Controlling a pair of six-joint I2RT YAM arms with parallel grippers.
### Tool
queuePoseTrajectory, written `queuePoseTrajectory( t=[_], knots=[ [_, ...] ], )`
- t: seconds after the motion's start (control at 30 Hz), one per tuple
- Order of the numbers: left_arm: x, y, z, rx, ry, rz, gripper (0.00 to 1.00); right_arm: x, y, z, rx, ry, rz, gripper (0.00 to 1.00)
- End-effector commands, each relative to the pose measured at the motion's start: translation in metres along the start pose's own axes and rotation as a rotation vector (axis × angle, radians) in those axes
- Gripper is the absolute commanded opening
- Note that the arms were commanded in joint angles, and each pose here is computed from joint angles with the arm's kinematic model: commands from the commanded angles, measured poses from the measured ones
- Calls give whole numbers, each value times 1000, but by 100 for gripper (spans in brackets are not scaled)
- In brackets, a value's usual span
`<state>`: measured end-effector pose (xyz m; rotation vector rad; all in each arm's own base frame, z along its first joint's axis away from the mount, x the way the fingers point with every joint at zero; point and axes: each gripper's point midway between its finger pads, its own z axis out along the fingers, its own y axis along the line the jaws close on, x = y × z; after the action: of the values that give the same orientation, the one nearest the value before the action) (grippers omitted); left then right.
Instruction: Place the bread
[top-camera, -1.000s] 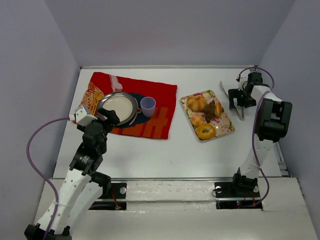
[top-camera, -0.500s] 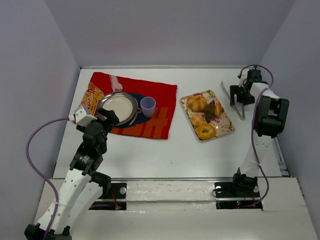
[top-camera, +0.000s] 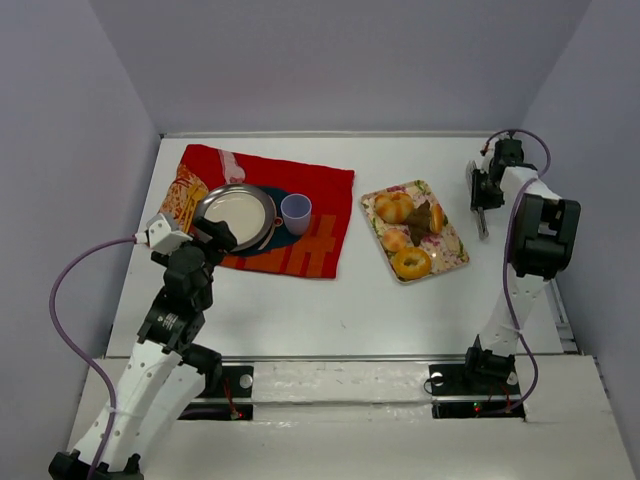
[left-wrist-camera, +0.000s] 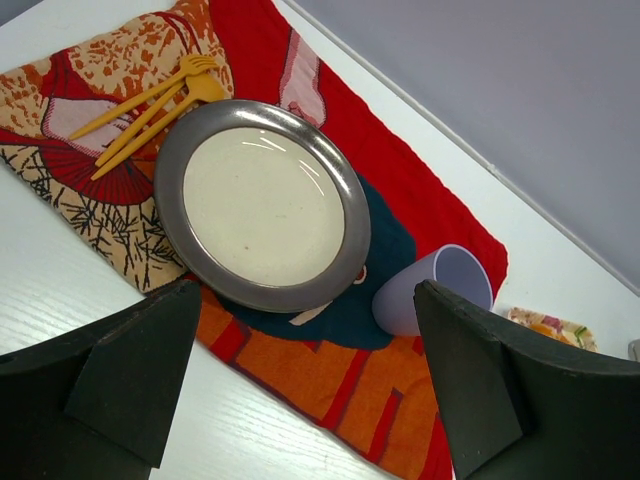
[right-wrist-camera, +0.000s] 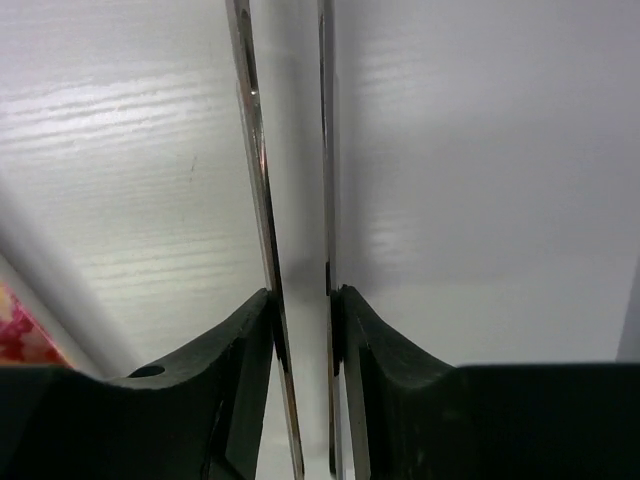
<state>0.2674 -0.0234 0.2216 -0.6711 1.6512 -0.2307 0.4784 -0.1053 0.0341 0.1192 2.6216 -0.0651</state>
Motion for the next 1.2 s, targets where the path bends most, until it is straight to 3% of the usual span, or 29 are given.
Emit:
queuePoseTrajectory(
  t=[0.0, 0.23, 0.37, 0.7, 0.8, 1.17],
  knots=[
    [-19, -5, -2, 1, -61, -41, 99, -56, -4, -85, 51, -243, 68, 37],
    [-18, -5, -2, 3, -56, -47, 99, -48, 26, -178, -73, -428, 217, 41],
    [-18, -7, -2, 10, -55, -48, 99, -12, 65, -206, -243, -444, 233, 44],
    [-16, -16, -3, 57, -42, -55, 99, 68, 130, -275, -439, -513, 199, 48],
    [-15, -17, -3, 65, -35, -54, 99, 90, 147, -277, -501, -470, 162, 50],
    [-15, -20, -3, 80, -36, -57, 99, 120, 139, -250, -403, -376, 226, 57]
  ],
)
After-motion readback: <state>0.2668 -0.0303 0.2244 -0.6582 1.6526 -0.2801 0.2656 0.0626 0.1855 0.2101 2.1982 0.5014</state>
